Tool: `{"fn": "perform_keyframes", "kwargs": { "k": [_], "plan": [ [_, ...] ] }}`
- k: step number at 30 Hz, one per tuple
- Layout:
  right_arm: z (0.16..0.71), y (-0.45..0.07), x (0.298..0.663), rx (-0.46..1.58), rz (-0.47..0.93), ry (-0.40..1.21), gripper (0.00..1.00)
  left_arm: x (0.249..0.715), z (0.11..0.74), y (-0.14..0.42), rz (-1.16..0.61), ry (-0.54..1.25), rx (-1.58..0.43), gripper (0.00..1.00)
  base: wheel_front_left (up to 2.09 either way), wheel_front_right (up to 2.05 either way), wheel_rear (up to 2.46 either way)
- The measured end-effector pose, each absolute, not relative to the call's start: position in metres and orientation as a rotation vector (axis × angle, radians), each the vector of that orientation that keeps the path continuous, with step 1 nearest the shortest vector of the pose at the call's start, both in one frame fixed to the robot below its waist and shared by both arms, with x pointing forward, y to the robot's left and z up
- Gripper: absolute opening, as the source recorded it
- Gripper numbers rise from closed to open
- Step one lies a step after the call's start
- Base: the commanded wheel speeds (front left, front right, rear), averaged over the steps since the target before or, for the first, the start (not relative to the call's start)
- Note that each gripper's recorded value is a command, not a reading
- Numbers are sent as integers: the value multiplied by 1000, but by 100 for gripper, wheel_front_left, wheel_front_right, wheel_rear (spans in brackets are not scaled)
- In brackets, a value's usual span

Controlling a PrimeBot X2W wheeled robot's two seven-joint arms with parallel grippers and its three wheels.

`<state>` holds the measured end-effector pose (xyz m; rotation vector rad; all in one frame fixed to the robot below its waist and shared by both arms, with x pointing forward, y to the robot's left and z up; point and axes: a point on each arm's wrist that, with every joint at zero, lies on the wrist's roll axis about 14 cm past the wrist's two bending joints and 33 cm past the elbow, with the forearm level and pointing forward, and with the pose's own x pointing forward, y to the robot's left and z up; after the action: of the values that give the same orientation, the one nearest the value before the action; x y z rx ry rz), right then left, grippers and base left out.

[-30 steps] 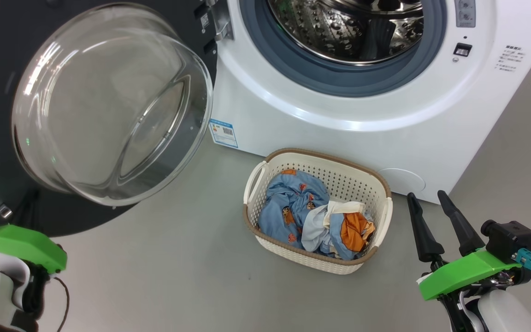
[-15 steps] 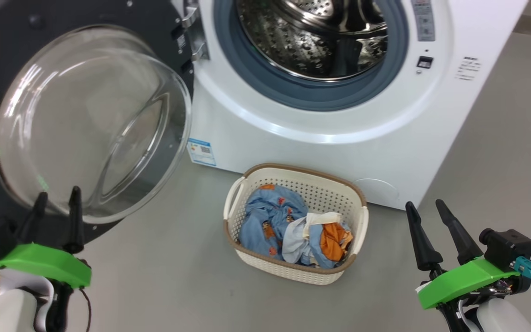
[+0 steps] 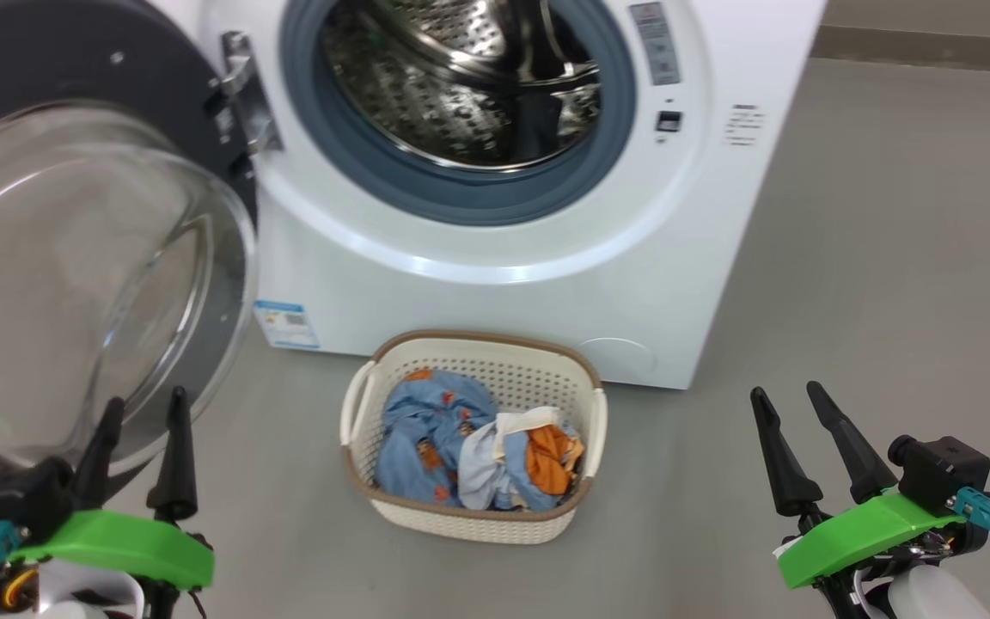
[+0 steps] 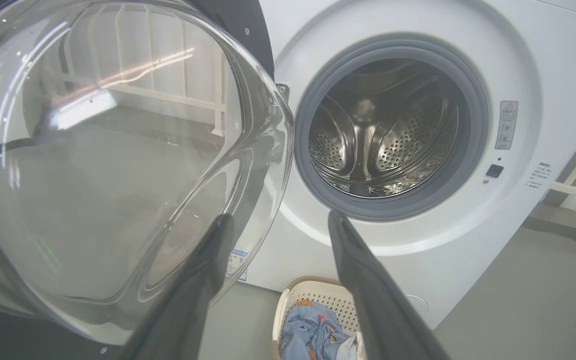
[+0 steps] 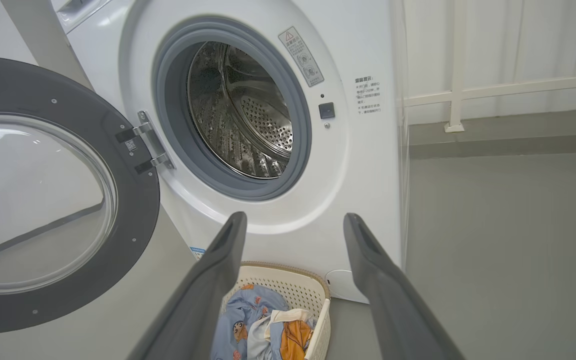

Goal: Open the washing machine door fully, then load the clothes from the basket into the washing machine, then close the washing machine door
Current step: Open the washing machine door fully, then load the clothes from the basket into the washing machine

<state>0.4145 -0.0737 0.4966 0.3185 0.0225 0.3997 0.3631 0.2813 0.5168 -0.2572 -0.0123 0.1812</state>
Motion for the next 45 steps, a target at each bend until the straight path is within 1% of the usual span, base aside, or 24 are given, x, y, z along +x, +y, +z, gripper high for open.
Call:
{"fn": "perform_keyframes", "kwargs": {
  "k": [11, 22, 28, 45],
  "plan": [
    [505, -122, 400, 282, 297, -17, 100, 380, 520, 227, 41, -29, -284, 100, 0, 0, 0],
    [507, -158, 389, 256, 215, -35, 100, 394, 515, 195, -29, -18, -276, 100, 0, 0, 0],
    [510, -167, 386, 241, 196, -45, 100, 396, 513, 186, -53, -18, -264, 100, 0, 0, 0],
    [518, -178, 387, 231, 175, -72, 100, 392, 505, 186, -58, -10, -260, 100, 0, 0, 0]
  ]
}}
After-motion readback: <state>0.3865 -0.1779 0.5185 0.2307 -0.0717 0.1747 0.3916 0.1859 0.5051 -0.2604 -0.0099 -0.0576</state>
